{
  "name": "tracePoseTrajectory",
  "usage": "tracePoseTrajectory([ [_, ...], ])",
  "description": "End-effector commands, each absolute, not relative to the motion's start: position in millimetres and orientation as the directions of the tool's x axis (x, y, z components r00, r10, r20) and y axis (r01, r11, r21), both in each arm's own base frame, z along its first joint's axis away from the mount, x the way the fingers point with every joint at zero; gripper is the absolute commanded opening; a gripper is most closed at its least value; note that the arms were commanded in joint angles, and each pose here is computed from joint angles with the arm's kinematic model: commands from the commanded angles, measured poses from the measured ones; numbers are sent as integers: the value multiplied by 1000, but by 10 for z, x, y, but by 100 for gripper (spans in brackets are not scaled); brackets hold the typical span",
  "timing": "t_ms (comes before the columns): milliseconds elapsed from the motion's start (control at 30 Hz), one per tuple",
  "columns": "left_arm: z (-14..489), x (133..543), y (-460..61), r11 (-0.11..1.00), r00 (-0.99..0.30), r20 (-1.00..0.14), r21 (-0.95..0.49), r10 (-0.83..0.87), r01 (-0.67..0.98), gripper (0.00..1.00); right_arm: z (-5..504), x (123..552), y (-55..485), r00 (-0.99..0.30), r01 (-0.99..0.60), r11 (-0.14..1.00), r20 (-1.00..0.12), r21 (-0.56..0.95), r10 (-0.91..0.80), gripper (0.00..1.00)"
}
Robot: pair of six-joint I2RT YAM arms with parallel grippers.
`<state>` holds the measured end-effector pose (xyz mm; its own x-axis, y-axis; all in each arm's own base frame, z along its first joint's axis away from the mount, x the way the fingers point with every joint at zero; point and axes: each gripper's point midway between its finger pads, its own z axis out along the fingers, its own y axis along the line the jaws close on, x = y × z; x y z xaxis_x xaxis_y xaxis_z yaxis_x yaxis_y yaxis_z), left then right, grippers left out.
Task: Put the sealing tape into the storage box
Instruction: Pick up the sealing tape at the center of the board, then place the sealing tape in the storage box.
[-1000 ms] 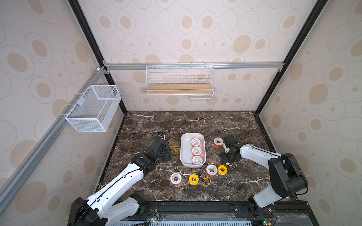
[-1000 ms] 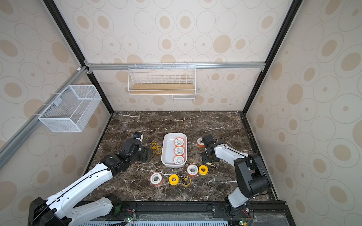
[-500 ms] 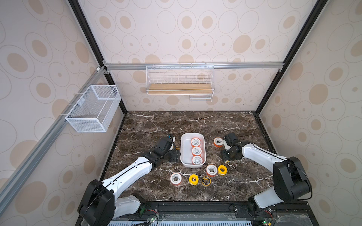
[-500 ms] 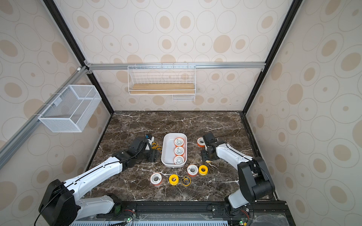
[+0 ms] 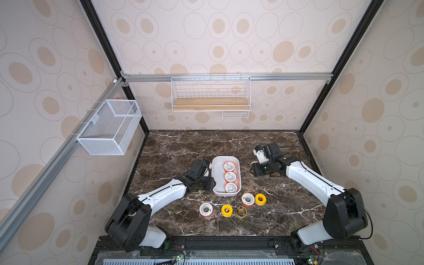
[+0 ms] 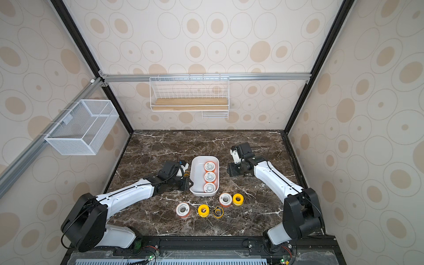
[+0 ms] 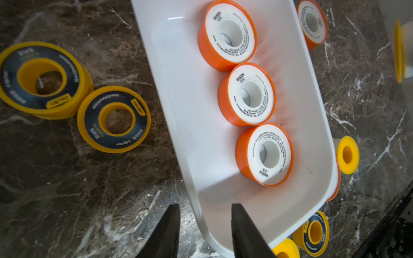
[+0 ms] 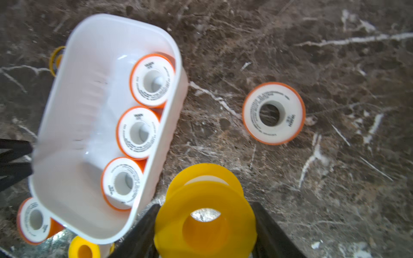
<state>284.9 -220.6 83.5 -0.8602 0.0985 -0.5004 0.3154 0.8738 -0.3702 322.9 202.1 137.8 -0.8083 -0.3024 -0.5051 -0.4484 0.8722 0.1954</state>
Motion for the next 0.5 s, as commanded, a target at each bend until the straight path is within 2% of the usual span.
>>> tracePoseTrajectory([
  [0,880,2916,-2244,868,-856,-511,-384,84,314,38,1408,3220,2312,-791,-522,815,-501,251,-353,62],
  [467,750,2903,-2198,884,-870,-486,-367,83,289,22,1321,3425,3335,-720,-662,694,-497,283,-484,62],
])
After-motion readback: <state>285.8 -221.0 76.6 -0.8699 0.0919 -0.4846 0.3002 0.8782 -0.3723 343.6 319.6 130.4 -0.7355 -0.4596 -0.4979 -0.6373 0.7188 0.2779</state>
